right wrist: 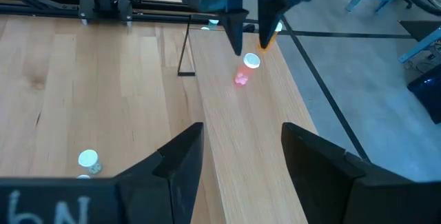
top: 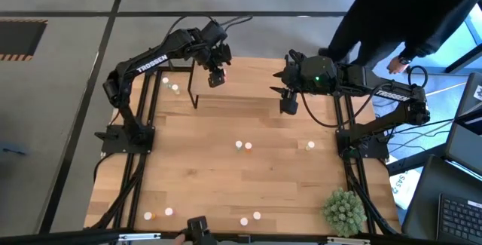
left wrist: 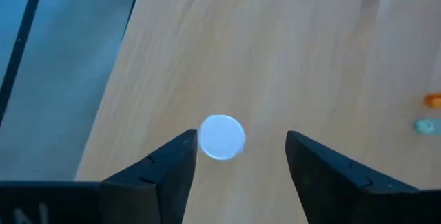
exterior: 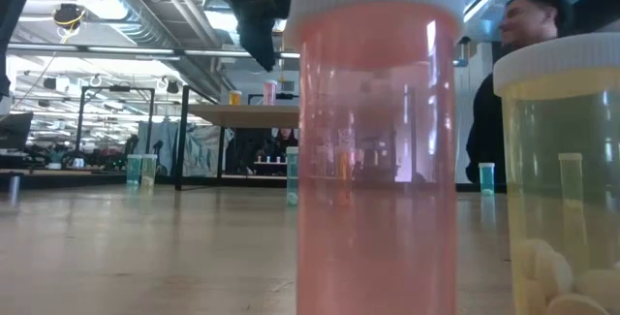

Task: Pick and place medicine bottles onto shelf by color
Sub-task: Put the top right pink pill bottle on the shelf

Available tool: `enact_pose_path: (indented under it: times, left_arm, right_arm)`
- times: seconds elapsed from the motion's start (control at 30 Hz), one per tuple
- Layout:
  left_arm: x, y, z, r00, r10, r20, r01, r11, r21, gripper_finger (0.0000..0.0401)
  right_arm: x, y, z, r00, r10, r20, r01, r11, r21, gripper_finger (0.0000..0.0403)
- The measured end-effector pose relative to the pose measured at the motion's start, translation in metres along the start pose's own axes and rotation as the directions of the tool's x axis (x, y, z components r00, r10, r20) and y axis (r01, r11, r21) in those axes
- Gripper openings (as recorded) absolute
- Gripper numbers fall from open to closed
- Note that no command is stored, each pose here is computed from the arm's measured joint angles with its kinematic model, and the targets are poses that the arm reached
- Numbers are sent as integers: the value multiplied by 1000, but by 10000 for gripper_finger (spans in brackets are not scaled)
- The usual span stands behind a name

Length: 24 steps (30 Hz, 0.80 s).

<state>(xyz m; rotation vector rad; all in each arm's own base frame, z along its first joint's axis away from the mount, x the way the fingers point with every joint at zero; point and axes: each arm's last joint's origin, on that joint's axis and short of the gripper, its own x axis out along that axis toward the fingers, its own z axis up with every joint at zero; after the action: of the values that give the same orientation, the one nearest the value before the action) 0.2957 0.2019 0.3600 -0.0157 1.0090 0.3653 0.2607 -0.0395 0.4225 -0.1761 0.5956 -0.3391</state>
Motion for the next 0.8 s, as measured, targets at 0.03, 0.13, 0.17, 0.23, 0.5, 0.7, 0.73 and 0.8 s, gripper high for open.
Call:
enact_pose_path:
  times: [0.03,0.13,0.17,0.23,0.5,0.7,0.73,0.8]
  left_arm:
    - [3,2,0,1000,1,-4,-1,1000,10,216]
    - [5,5,-1,1000,4,-13,-4,1000,15,216]
    - [5,5,-1,1000,4,-10,-4,1000,15,216]
    - [5,7,-2,1000,4,-15,-4,1000,14,216]
    - [12,10,-4,999,-13,-36,15,999,48,216]
    - [11,12,-4,1000,-6,-24,7,999,50,216]
    - [11,12,-4,1000,-6,-23,7,999,49,216]
    - [11,13,-4,1000,-6,-23,8,999,48,216]
  right_arm:
    - [0,0,0,1000,0,0,0,1000,0,198]
    - [0,0,0,1000,0,0,0,1000,0,198]
    - [0,0,0,1000,0,0,0,1000,0,198]
    - [0,0,0,1000,0,0,0,1000,0,198]
    - [0,0,0,1000,0,0,0,1000,0,198]
    - [0,0,0,1000,0,0,0,1000,0,198]
    - [0,0,0,1000,0,0,0,1000,0,198]
    - [0,0,0,1000,0,0,0,1000,0,198]
